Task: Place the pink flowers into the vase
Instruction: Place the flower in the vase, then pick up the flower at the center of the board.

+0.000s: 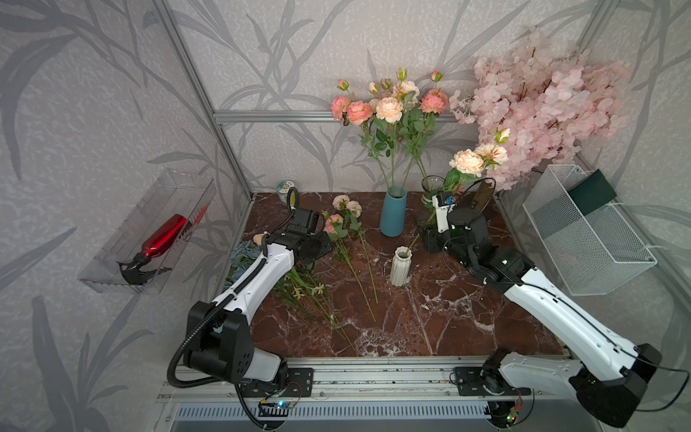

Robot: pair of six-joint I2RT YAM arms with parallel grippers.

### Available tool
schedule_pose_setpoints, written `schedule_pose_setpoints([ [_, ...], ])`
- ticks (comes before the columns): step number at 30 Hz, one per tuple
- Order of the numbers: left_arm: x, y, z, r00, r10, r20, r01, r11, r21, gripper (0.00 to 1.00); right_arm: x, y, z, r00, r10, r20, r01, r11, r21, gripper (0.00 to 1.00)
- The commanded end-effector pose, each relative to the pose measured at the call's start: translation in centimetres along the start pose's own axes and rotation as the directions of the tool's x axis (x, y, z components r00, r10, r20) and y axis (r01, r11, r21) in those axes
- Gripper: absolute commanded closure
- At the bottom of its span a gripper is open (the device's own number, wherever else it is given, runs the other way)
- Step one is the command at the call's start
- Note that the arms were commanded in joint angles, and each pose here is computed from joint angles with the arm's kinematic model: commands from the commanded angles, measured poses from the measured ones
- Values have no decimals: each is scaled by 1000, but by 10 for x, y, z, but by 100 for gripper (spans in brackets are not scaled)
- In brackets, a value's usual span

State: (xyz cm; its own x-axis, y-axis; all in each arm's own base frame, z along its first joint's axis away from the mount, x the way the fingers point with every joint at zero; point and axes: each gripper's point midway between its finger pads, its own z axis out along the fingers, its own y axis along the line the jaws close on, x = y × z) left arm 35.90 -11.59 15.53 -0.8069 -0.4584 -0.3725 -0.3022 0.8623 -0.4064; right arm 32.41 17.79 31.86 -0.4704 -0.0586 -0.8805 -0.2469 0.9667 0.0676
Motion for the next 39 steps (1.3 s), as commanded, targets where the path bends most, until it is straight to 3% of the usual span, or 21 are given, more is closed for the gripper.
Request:
schedule_pose_setpoints([
  [1, -9, -9, 2, 1000, -4, 18, 4, 1000, -8, 40, -1, -16, -17, 1000, 16, -24, -15, 998, 66, 38],
  [8, -5, -8, 17, 1000, -16, -13, 16, 999, -37, 42, 16, -5, -25, 995, 15, -99, -16, 1000, -16, 38],
  [13, -2, -6, 26, 999, -19, -29, 17, 999, -50, 43, 20, 21, -36, 990, -8, -143, -18, 984, -180, 38],
  [20, 0, -6, 40, 999, -28, -45, 25, 998, -51, 43, 10, 57, -69, 987, -40, -154, -27, 912, -410, 38],
  [29, -3, -9, 63, 997, -56, -54, 53, 997, -62, 45, 20, 59, -79, 972, -87, -219, -18, 899, -438, 38],
  [33, -2, -6, 68, 997, -56, -51, 50, 993, -108, 45, 36, 80, -84, 956, -116, -268, -54, 831, -553, 38],
  [39, 4, -13, 83, 997, -50, -60, 44, 994, -105, 46, 55, 82, -80, 940, -132, -314, -73, 822, -565, 39],
])
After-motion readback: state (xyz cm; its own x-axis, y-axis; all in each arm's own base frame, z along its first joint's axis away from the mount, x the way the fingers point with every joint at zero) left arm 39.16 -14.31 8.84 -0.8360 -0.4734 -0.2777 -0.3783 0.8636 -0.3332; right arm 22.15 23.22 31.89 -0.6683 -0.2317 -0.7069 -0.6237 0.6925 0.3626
